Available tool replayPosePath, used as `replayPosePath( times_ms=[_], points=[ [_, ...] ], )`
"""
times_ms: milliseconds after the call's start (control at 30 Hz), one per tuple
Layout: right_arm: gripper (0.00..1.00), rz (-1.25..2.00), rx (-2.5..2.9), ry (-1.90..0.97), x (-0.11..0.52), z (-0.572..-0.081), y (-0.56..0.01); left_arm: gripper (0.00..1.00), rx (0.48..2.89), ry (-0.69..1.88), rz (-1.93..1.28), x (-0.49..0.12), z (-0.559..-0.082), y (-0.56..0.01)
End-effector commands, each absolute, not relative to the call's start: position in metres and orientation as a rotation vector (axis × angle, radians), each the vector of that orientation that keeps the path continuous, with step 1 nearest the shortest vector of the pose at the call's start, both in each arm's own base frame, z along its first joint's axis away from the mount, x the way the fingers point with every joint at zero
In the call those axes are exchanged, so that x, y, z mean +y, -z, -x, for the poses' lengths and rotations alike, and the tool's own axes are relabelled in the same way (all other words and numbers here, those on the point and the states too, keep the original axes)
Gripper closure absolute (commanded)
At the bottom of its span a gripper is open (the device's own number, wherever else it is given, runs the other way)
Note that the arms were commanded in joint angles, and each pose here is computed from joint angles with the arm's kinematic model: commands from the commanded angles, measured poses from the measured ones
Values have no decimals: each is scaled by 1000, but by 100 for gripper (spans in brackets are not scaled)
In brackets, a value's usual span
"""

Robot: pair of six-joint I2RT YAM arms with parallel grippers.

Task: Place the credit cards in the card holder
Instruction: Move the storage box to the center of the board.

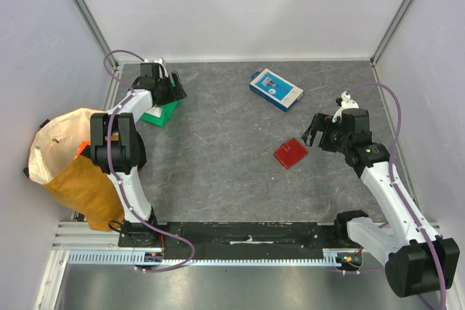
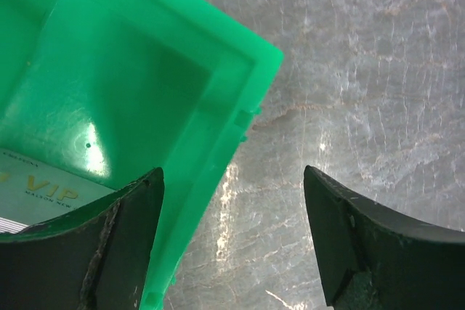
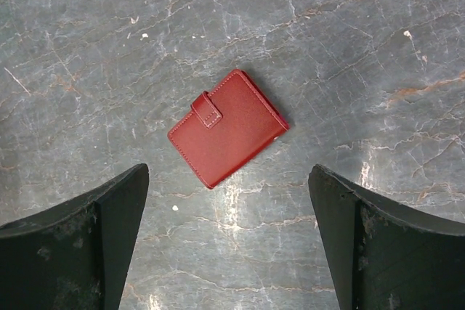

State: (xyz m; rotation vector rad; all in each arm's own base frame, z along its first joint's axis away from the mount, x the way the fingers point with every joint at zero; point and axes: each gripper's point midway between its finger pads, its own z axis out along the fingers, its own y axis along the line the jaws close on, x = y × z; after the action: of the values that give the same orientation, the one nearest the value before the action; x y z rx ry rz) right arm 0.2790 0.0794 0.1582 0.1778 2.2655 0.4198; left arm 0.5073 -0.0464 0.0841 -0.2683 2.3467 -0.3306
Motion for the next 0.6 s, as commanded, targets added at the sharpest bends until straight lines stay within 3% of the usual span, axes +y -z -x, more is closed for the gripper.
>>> replayPosePath(
  times_ms=[0,567],
  points=[
    [2,-199,2266,-407,77,-282,-154,18,2297,475,222,-71,-499,-107],
    [2,-235,2281,-413,77,-278,-145,20,2309,647,165,-164,-463,-106]
  ],
)
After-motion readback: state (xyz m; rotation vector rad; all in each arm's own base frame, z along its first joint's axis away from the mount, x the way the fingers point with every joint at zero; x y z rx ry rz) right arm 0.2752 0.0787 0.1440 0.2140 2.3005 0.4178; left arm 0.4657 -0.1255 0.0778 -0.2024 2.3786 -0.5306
